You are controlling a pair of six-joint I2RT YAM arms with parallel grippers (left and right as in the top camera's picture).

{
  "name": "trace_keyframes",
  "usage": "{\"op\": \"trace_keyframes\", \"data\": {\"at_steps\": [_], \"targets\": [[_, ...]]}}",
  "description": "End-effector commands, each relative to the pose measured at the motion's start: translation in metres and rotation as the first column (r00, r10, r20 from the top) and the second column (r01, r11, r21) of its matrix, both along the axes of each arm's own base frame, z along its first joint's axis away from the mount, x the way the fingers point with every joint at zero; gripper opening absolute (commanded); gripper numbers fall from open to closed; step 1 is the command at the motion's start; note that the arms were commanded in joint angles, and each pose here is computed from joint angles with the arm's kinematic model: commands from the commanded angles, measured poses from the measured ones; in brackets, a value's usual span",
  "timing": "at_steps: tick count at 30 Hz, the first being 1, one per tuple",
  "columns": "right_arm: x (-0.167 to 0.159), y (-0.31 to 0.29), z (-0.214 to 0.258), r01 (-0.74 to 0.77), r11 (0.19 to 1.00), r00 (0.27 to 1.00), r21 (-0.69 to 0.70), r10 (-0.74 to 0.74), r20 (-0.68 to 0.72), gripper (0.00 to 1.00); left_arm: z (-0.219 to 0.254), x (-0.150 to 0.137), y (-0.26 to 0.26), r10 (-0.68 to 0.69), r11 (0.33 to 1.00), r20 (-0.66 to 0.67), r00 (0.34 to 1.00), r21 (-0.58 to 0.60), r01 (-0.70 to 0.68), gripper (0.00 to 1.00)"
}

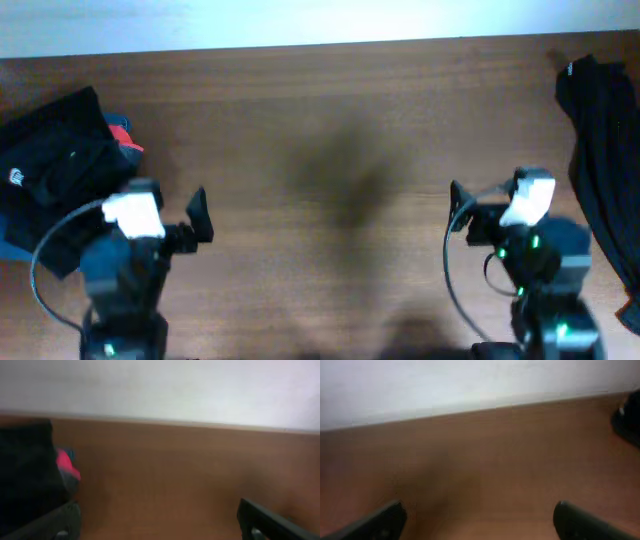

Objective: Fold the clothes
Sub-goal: 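Reach the right gripper to the black shirt at the right edge and grasp it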

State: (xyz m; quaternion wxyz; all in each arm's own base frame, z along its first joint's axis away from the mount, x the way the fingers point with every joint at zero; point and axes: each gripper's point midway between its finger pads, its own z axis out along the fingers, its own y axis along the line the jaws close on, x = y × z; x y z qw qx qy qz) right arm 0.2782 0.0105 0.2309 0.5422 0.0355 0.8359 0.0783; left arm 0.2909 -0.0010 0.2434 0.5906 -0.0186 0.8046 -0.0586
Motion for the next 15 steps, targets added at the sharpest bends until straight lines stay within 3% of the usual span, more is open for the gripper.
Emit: {"op": "trace_keyframes", "data": {"at_steps": [1, 8, 13, 15], "targets": [[0.021, -0.002, 0.016, 0.011, 1.000, 0.992, 0.001, -0.011, -0.129, 0.99, 0.003, 0.021, -0.007, -0.050, 0.998, -0.147, 0.988, -0.036, 0.045, 0.99], [0.058, -0.004, -0.001, -0.026, 0.999, 0.953, -0.040, 0.013, -0.302, 0.99, -0.014, 0.036, -0.013, -0.093, 0.994, -0.364, 0.927, -0.091, 0.064, 0.99], [0.092, -0.063, -0.022, 0.120, 0.956, 0.898, -0.269, -0.220, -0.382, 0.99, -0.013, 0.039, -0.015, -0.110, 0.992, -0.360, 0.926, -0.102, 0.078, 0.99], [0.107, -0.116, -0.046, 0.230, 0.922, 0.822, -0.312, -0.356, -0.444, 0.97, -0.013, 0.039, -0.015, -0.111, 0.992, -0.361, 0.926, -0.102, 0.078, 0.99]]}}
